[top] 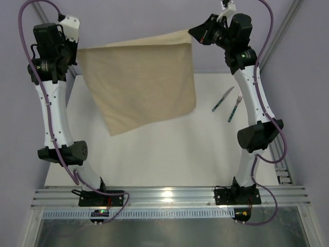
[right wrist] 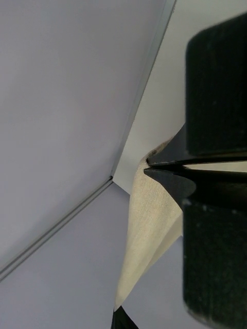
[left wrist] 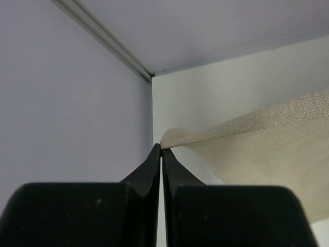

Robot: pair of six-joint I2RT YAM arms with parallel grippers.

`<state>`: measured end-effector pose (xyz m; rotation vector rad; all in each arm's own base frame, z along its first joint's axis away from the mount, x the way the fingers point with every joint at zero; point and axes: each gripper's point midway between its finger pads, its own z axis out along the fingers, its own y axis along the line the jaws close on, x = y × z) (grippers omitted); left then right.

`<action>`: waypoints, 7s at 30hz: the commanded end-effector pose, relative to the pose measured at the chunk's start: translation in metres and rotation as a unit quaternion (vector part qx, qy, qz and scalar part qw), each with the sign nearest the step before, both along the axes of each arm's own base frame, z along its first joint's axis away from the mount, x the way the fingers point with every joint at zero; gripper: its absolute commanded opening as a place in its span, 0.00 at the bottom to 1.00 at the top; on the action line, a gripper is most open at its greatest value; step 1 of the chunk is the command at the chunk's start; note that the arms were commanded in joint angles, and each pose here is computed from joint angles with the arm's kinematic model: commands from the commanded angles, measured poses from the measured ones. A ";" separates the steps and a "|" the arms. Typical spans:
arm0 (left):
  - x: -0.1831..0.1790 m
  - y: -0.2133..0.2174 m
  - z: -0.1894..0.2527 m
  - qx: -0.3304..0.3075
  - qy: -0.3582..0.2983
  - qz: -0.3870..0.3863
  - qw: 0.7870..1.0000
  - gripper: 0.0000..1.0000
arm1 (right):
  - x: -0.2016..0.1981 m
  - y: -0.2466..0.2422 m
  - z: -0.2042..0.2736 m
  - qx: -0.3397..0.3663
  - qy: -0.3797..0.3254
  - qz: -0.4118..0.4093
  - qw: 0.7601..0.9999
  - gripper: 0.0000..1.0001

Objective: Fold the napkin into a case and place the utensils inside
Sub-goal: Flatten out the crumpled napkin at the center of the board, then fold and flatten the napkin at the center of the board, then move the rectangle-folded napkin to the center of the board, then pick up the rectangle-folded napkin from the center of the board.

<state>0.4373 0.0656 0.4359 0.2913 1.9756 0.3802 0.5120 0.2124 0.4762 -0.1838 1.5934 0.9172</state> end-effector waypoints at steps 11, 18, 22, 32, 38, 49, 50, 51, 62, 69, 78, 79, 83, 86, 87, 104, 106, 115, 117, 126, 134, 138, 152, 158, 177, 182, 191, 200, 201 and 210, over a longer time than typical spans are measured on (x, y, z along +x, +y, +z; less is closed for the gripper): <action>0.004 -0.002 0.047 0.014 -0.113 -0.019 0.993 0.00 | -0.013 -0.056 -0.004 -0.023 -0.022 -0.060 0.998 0.04; -0.030 -0.024 -0.092 0.034 0.041 -0.109 0.993 0.00 | -0.071 -0.070 -0.179 -0.068 0.132 -0.076 0.986 0.04; -0.069 -0.026 -0.193 0.076 0.161 -0.164 0.970 0.00 | -0.129 -0.080 -0.287 -0.112 0.237 -0.078 0.962 0.04; -0.171 -0.033 -0.368 0.085 0.392 -0.232 0.886 0.00 | -0.230 -0.075 -0.427 -0.146 0.414 -0.068 0.896 0.04; -0.214 -0.037 -0.394 0.071 0.457 -0.253 0.850 0.00 | -0.269 -0.072 -0.452 -0.147 0.465 -0.071 0.870 0.04; -0.242 -0.046 -0.392 0.047 0.457 -0.255 0.851 0.00 | -0.301 -0.072 -0.442 -0.153 0.475 -0.073 0.863 0.04; -0.236 -0.048 -0.382 0.045 0.437 -0.253 0.862 0.00 | -0.300 -0.072 -0.436 -0.154 0.469 -0.072 0.867 0.04; -0.233 -0.050 -0.376 0.040 0.428 -0.251 0.867 0.00 | -0.294 -0.070 -0.424 -0.153 0.457 -0.071 0.873 0.04; -0.118 -0.050 -0.290 -0.015 0.280 -0.138 0.950 0.00 | -0.205 -0.061 -0.349 -0.117 0.370 -0.076 0.919 0.04; -0.027 -0.043 -0.271 0.002 0.218 -0.086 0.972 0.00 | -0.103 -0.059 -0.323 -0.074 0.331 -0.102 0.935 0.04; 0.068 -0.027 -0.261 0.007 0.169 -0.027 0.985 0.00 | -0.017 -0.056 -0.346 -0.037 0.354 -0.132 0.925 0.04; 0.075 -0.043 -0.263 0.009 0.169 -0.043 0.985 0.00 | -0.011 -0.056 -0.347 -0.027 0.359 -0.136 0.923 0.04; 0.097 -0.049 -0.275 0.009 0.178 -0.047 0.983 0.00 | 0.011 -0.053 -0.356 -0.016 0.370 -0.142 0.918 0.04; 0.111 -0.050 -0.288 0.011 0.181 -0.046 0.982 0.00 | 0.023 -0.057 -0.362 -0.010 0.370 -0.164 0.914 0.04; 0.113 -0.049 -0.290 0.011 0.180 -0.042 0.983 0.00 | 0.024 -0.059 -0.365 -0.009 0.371 -0.169 0.913 0.04; 0.146 -0.041 -0.323 0.031 0.175 -0.013 0.984 0.00 | 0.056 -0.063 -0.391 0.036 0.390 -0.211 0.896 0.04; 0.148 -0.041 -0.327 0.030 0.177 -0.015 0.984 0.00 | 0.058 -0.064 -0.395 0.039 0.391 -0.214 0.894 0.04; 0.159 -0.046 -0.347 0.045 0.181 -0.021 0.982 0.00 | 0.062 -0.070 -0.407 0.053 0.402 -0.234 0.883 0.04; 0.163 -0.047 -0.345 0.046 0.177 -0.019 0.983 0.00 | 0.064 -0.070 -0.406 0.058 0.402 -0.237 0.883 0.04; 0.176 -0.050 -0.348 0.063 0.156 -0.007 0.986 0.19 | 0.073 -0.073 -0.408 0.081 0.403 -0.245 0.878 0.35; 0.206 -0.045 -0.326 0.059 0.112 0.021 0.992 0.62 | 0.107 -0.067 -0.393 0.157 0.395 -0.239 0.873 0.43; 0.210 -0.046 -0.313 0.057 0.112 0.020 0.992 0.69 | 0.118 -0.071 -0.382 0.164 0.382 -0.246 0.875 0.43; 0.050 -0.024 -0.339 -0.161 0.304 0.005 0.939 0.75 | -0.015 -0.098 -0.394 -0.130 0.401 -0.141 0.896 0.58; 0.019 -0.026 -0.372 -0.207 0.332 0.015 0.920 0.82 | -0.059 -0.066 -0.434 -0.104 0.452 -0.051 0.885 0.58; 0.002 -0.050 -0.415 -0.272 0.395 0.004 0.878 0.00 | -0.091 -0.056 -0.462 -0.140 0.472 -0.039 0.869 0.04; -0.039 -0.054 -0.413 -0.256 0.426 -0.016 0.867 0.00 | -0.128 -0.063 -0.467 -0.149 0.490 -0.035 0.858 0.04; -0.156 -0.053 -0.402 -0.199 0.504 -0.054 0.839 0.00 | -0.232 -0.070 -0.470 -0.154 0.535 -0.025 0.830 0.04; -0.176 -0.044 -0.357 -0.181 0.477 -0.040 0.859 0.56 | -0.226 -0.080 -0.410 -0.192 0.466 -0.064 0.861 0.44; -0.160 -0.042 -0.347 -0.180 0.454 -0.039 0.872 0.57 | -0.201 -0.081 -0.389 -0.193 0.434 -0.078 0.877 0.45; -0.059 -0.034 -0.369 -0.223 0.392 0.002 0.893 0.42 | -0.073 -0.080 -0.382 -0.229 0.371 -0.116 0.892 0.34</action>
